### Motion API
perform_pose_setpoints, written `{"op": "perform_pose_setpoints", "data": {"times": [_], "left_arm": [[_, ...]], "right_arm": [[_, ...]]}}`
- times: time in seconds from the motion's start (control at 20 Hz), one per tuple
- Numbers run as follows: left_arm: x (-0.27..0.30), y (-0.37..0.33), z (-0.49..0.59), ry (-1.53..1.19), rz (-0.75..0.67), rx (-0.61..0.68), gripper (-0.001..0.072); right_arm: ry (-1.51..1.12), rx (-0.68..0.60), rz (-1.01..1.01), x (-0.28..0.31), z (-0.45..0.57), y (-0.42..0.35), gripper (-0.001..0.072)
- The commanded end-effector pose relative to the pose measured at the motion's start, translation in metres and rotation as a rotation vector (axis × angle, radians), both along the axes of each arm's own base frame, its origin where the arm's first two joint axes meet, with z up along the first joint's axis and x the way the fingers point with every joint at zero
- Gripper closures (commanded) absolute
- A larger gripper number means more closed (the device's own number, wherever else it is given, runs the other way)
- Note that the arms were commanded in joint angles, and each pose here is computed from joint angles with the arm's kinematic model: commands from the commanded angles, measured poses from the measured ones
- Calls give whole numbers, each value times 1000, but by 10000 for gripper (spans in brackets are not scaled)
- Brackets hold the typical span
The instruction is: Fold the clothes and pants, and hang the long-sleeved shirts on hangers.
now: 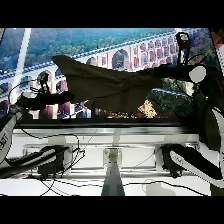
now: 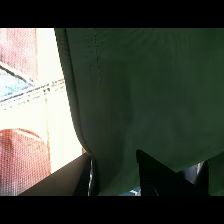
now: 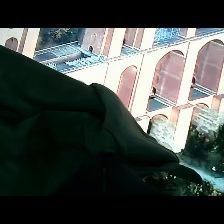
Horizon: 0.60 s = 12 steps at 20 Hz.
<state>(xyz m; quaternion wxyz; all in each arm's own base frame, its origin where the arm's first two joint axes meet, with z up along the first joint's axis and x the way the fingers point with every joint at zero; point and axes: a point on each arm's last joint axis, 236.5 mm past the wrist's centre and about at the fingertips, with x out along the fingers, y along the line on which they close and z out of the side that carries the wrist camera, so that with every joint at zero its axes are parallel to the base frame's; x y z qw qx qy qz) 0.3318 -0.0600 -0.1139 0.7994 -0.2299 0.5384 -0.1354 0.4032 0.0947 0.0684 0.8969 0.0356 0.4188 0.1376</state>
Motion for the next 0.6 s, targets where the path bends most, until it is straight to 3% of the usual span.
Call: {"op": "perform_pose_setpoints", "data": {"times": [0.0, 0.2, 0.45, 0.5, 0.55], "left_arm": [[-3, -5, 0, 3, -21, -5, 368], [-28, -27, 4, 77, -116, -86, 369], [-25, -24, 3, 66, -103, -72, 372], [-25, -24, 3, 66, -103, -72, 435], [-24, -24, 3, 65, -103, -72, 627]], "right_arm": [[2, 0, 1, 0, 0, 0, 703], [2, 0, 1, 0, 0, 0, 703], [1, 0, 1, 0, 0, 0, 704], [1, 0, 1, 0, 0, 0, 704], [1, 0, 1, 0, 0, 0, 703]]}}
